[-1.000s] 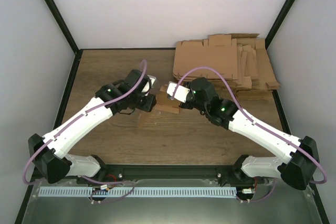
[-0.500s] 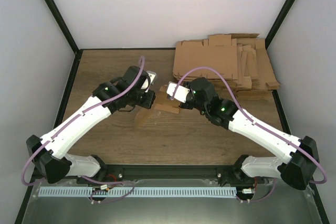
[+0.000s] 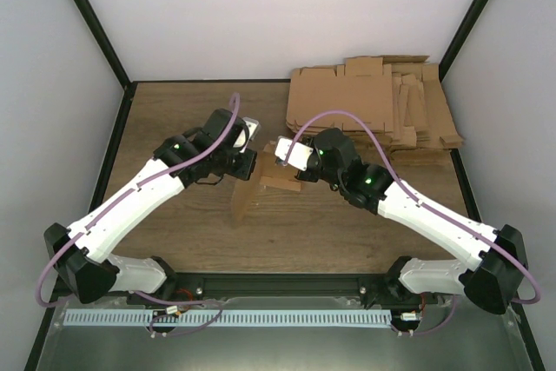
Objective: Fold the paper box
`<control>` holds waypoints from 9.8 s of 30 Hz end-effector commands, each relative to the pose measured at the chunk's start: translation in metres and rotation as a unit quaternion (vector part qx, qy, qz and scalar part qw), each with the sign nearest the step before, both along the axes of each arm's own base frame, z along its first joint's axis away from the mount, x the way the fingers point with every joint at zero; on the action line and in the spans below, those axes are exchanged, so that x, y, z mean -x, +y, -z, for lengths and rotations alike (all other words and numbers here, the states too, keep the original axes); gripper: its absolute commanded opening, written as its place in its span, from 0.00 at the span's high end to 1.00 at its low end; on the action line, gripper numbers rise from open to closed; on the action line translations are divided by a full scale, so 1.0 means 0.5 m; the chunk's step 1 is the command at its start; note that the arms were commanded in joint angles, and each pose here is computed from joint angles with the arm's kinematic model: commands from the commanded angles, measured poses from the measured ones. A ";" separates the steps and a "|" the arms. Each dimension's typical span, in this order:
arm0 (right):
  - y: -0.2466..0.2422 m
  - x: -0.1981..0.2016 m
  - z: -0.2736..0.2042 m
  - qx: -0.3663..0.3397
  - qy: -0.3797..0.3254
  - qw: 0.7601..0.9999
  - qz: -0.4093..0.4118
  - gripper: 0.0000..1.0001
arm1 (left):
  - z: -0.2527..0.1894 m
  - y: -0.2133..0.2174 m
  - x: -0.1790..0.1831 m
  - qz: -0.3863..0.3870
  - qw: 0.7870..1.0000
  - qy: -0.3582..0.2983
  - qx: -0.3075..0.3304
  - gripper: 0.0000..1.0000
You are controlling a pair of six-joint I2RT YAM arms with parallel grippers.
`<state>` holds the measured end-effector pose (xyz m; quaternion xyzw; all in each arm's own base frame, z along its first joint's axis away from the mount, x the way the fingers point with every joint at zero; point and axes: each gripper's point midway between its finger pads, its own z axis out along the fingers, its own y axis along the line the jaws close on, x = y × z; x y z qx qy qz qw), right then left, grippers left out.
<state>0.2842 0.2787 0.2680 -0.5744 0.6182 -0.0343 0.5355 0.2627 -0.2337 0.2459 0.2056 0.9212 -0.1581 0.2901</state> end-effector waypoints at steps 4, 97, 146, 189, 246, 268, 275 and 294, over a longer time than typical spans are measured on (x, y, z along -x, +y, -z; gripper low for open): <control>0.004 0.019 0.003 -0.021 0.030 0.999 -0.005 0.82 | -0.009 -0.004 -0.015 -0.013 1.000 -0.001 0.012 0.96; -0.015 -0.007 0.156 0.044 0.139 0.974 0.171 0.42 | 0.047 -0.039 -0.030 0.046 0.997 0.061 0.029 0.96; 0.004 -0.064 0.210 0.022 -0.052 0.982 0.180 0.97 | -0.072 -0.099 0.000 0.150 0.955 0.094 0.237 0.80; -0.051 0.060 0.494 -0.146 0.460 0.819 0.312 0.96 | 0.064 0.059 0.027 0.068 0.994 0.054 0.073 0.01; 0.011 0.140 0.496 -0.039 0.413 0.851 0.322 0.82 | 0.127 0.046 -0.056 0.063 0.996 0.035 -0.044 0.96; -0.030 0.166 0.465 -0.014 0.429 0.835 0.344 0.56 | 0.124 0.020 -0.039 0.095 0.993 0.021 -0.061 0.96; -0.051 0.161 0.471 0.009 0.411 0.838 0.359 0.99 | 0.125 0.013 -0.036 0.102 0.992 0.020 -0.065 0.96; 0.001 0.096 0.389 -0.127 0.424 0.847 0.294 0.47 | 0.116 -0.009 -0.014 0.128 0.990 0.028 -0.041 0.95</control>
